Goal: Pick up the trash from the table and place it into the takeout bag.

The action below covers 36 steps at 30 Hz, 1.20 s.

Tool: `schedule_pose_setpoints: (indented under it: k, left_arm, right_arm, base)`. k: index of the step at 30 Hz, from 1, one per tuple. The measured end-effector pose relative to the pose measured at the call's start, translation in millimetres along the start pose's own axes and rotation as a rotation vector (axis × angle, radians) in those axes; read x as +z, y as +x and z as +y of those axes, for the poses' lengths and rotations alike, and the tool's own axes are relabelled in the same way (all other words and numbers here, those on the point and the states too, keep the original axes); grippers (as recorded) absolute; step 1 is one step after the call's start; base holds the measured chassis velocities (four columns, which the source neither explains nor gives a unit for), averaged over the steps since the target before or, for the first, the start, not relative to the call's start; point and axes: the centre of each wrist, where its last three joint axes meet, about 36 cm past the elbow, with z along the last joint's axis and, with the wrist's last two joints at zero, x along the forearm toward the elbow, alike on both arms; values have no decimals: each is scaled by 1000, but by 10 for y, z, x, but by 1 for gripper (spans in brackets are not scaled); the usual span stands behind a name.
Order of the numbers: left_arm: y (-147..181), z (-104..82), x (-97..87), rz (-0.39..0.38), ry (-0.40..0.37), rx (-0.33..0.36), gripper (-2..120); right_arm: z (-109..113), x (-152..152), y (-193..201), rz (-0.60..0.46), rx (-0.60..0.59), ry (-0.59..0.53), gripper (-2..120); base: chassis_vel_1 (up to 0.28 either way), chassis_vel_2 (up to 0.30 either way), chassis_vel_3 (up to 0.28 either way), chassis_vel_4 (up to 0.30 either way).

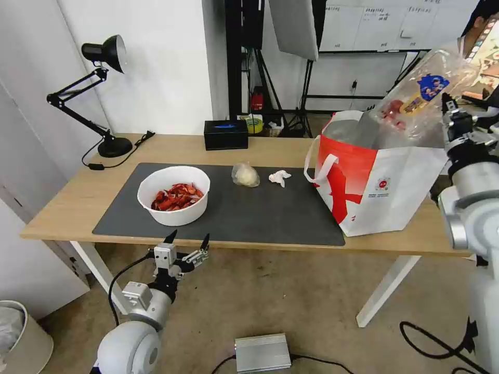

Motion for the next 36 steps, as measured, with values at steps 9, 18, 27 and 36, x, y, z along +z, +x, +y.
schedule_pose_setpoints:
  k: [9,18,27,36]
  left_arm:
    - [5,-13,13,0,3,2,100]
    - [34,-45,28,-1,8,7,100]
    - [49,-85,7,-8,12,13,100]
    - [68,-104,-7,-13,19,9,100]
  right_arm:
    - [40,-15,-199,0,133,-51,0]
    - [99,-62,-351,30,257,-130,0]
    - [173,-112,-475,46,323,-162,0]
    - [255,-65,-528,76,346,-155,0]
  base:
    - [0,0,0,0]
    - [0,0,0,0]
    - [0,0,0,0]
    - [0,0,0,0]
